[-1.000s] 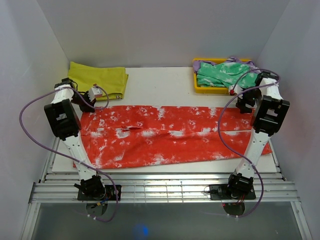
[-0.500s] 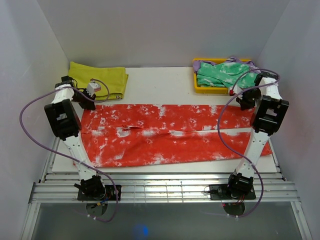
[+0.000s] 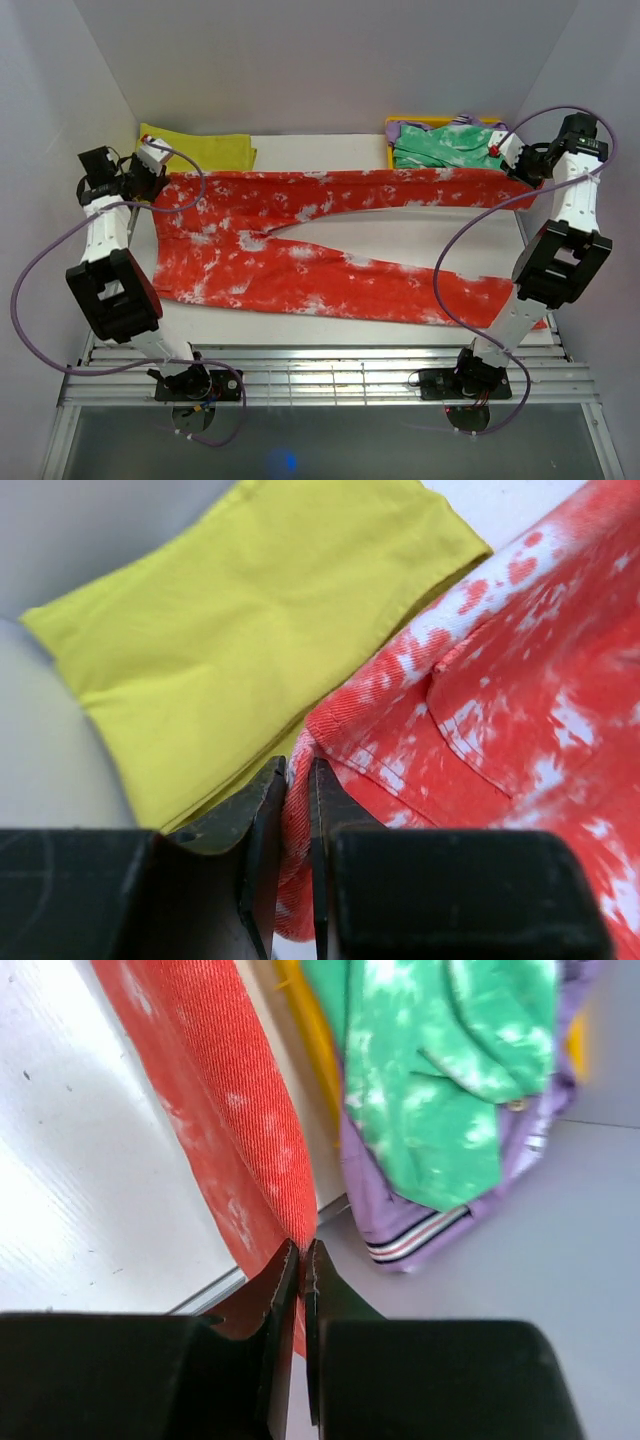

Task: Fold and stack the trousers
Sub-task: Fold the trousers

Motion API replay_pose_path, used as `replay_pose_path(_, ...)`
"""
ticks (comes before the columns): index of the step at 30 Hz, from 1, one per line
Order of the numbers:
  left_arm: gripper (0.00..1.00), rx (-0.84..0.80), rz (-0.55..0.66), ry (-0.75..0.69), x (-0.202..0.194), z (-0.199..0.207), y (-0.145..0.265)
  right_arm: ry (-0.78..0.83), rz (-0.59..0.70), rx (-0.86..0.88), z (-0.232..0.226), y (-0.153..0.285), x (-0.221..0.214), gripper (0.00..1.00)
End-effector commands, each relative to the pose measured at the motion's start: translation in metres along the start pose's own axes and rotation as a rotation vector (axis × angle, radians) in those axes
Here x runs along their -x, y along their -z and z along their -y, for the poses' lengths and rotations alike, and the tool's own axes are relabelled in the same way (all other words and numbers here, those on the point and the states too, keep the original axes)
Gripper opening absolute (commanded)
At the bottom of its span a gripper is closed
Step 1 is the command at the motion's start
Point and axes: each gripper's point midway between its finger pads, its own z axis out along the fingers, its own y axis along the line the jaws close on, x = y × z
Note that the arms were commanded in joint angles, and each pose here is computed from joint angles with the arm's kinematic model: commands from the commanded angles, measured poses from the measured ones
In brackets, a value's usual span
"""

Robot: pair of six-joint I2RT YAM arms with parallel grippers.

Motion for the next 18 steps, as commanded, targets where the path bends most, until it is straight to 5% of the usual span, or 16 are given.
replay_pose_path(1, 0.00, 0.211, 0.154, -0.107, 0.046, -0.037, 0.055, 0.004, 0.041, -0.179, 0.022, 0.047, 0.007, 0.08)
replay_pose_path(8, 0.00, 0.153, 0.158, -0.110, -0.001, 0.028, 0.104, 0.138, 0.009, -0.267, -0.063, 0.108, -0.002, 0.08)
replay_pose_path(13, 0.00, -0.021, 0.023, -0.115, -0.090, 0.133, 0.097, 0.209, -0.099, -0.176, -0.175, 0.091, -0.050, 0.08)
replay_pose_path(18, 0.00, -0.132, -0.187, -0.153, -0.169, 0.187, 0.098, 0.225, -0.167, -0.093, -0.269, 0.059, -0.089, 0.08)
